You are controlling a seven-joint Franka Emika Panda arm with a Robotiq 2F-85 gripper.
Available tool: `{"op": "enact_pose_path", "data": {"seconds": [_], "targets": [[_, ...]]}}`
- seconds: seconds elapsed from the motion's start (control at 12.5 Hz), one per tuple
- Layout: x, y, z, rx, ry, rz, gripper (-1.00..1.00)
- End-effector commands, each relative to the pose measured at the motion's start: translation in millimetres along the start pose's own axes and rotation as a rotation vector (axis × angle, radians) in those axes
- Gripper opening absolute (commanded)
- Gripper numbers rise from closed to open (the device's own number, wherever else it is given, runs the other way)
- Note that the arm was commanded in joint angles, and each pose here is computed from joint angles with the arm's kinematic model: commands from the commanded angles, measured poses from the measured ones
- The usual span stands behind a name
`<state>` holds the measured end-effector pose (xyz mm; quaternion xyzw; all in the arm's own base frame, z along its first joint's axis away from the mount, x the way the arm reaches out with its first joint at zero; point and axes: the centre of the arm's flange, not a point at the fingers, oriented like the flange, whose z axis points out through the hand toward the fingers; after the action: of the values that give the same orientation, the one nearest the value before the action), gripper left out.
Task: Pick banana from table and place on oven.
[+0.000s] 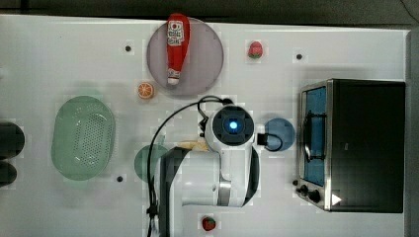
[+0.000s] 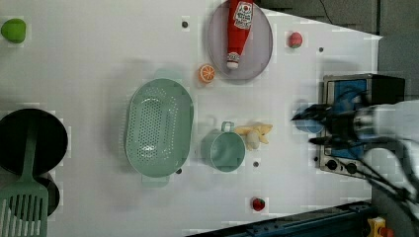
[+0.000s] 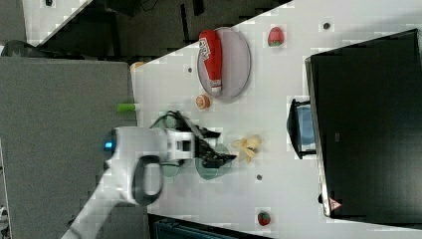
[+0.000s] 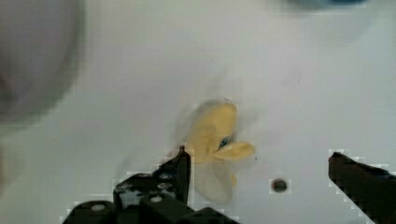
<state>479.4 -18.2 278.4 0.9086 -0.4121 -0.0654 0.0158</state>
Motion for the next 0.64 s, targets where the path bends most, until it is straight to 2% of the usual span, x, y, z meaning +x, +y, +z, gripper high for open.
{"op": "enact_pose_path", "data": {"seconds": [0.08,0.48,0.64], "targets": [[-4,-15,2,0.077,0.084,-0.059,1.00],[-13,-24,77,0.047,0.038,-0.080,1.00],[-15,-30,97,0.060,0.043,-0.090,1.00]]}}
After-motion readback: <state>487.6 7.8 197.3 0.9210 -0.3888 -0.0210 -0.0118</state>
